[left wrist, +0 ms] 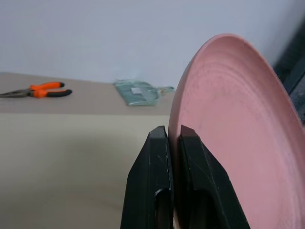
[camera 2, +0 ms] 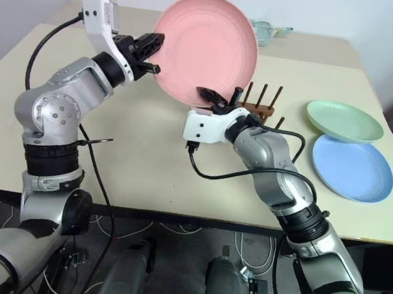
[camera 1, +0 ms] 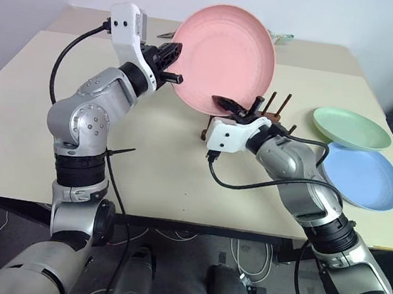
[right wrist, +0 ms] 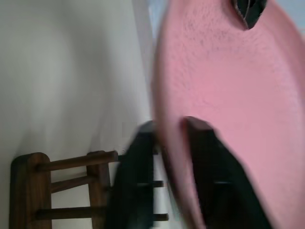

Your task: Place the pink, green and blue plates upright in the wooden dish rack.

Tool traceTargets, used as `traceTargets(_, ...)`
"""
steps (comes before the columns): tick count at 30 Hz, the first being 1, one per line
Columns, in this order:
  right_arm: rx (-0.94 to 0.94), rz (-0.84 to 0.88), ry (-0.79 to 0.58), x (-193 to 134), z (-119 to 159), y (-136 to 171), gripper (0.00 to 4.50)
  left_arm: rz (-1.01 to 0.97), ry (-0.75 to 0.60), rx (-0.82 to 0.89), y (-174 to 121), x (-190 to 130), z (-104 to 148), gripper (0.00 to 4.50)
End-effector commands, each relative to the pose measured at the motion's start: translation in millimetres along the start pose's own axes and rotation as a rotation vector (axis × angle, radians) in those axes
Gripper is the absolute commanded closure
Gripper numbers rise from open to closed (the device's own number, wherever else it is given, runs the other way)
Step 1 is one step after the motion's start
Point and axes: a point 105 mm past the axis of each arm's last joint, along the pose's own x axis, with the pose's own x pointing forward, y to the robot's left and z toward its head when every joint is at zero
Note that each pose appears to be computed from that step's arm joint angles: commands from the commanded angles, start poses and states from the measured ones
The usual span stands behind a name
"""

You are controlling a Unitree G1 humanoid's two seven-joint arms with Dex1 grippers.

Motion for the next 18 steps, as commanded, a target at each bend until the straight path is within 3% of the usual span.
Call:
traceTargets(1, -0.001, -0.089, 0.034, -7, -8, -20, 4.5, 0.022, -0.072, -0.052, 2, 1, 14, 2.95)
traceTargets(3, 0.011, -0.142, 0.047, -12, -11, -29, 4.5, 0.054, -0.128, -0.075, 7, 1, 24, 2.08)
traceTargets(6, 0.077, -0.222, 0.056, -23, -19, -45, 4.5, 0.113, -0.201, -0.108, 21, -1, 37, 2.08)
traceTargets(11, 0.476, -0.315, -0.022, -55, -31, -67, 4.5, 0.042, -0.169, 0.109, 21, -7, 26, 2.08)
traceTargets(13, 0.742, -0.412, -0.051, -68, -42, -83, 4.5, -0.049, -0.123, 0.183, 11, -11, 11, 2.08)
traceTargets(16, 1.248, -0.498, -0.197, -88, -54, -97, 4.5, -0.275, 0.055, 0.283, -14, -25, -41, 2.08)
traceTargets(18, 1.357, -0.516, -0.211, -95, -59, -98, 4.5, -0.402, 0.149, 0.32, -28, -38, -66, 2.08)
